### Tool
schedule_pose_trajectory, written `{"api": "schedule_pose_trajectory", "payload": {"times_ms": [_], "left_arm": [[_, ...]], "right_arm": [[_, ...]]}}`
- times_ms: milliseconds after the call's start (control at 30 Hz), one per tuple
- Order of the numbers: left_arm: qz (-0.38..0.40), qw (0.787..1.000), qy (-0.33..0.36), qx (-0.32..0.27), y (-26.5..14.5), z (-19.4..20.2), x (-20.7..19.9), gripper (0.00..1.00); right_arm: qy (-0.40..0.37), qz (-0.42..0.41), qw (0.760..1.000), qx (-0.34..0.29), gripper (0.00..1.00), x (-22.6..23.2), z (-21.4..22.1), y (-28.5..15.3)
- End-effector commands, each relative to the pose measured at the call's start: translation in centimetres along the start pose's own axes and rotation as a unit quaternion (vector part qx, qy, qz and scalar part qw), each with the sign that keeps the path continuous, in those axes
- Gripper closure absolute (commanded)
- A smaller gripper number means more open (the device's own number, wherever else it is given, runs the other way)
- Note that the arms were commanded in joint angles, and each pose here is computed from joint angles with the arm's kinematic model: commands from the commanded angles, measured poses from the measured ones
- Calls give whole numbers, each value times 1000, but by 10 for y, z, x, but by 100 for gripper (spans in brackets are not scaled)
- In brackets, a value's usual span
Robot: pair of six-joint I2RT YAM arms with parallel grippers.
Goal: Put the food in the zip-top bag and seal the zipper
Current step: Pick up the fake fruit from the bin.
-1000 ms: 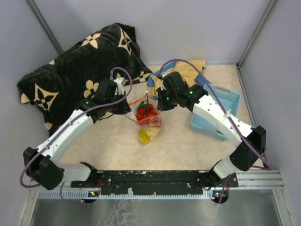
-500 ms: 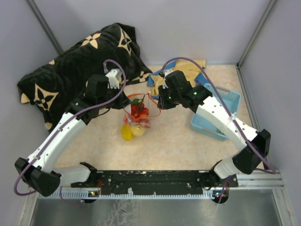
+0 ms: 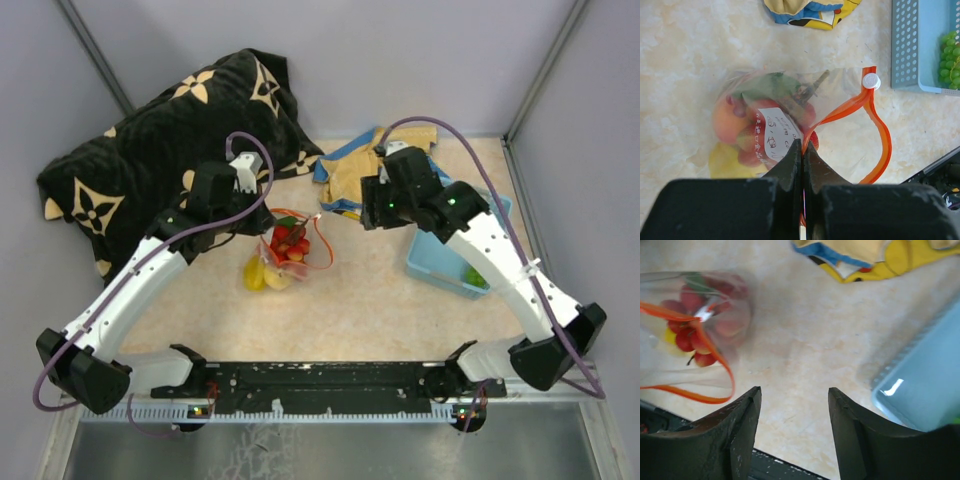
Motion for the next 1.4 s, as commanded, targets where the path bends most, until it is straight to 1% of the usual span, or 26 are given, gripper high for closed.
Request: {"api": "schedule_pose_trajectory", "payload": {"times_ms": [0,100,200,300,367,433,600,700,967,1267,1333,1367], "left_arm": [[4,1000,11,-23,1,-5,1,100],[7,1000,12,-20,2,-3,1,100],[8,1000,11,-16,2,0,1,100],[10,1000,11,-15,3,2,1,100],[11,1000,10,-15,3,2,0,100],[12,1000,10,-15,2,2,0,100],[10,1000,8,-16,1,2,0,100],[11,1000,6,-15,1,2,0,100],[6,1000,4,-13,2,4,1,100],[4,1000,2,-8,4,4,1,100],[4,1000,1,-8,4,4,1,100],[4,1000,1,-8,4,4,1,100]], "right_arm": [[18,114,993,-7,42,-45,7,-21],[38,169,985,11,40,-72,21,-16],[66,207,976,15,39,-95,33,-9],[91,245,965,7,38,-120,40,-4],[107,271,957,6,35,-138,43,0],[133,294,947,4,34,-160,45,1],[171,335,927,0,34,-201,51,8],[190,350,917,2,34,-219,55,16],[224,361,905,33,34,-255,78,46],[241,371,894,67,34,-276,98,80],[242,373,892,81,35,-279,105,86],[242,372,892,84,38,-280,106,88]]}}
Point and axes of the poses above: each gripper's point midway between its finger pads, its own y axis out along the fingers, its own x axis along the line the jaws close on, z = x × y, the point moved 9 cm from there along -y, back along the fingers, and after that the axes turned 9 degrees about y, right-handed, at the moved point
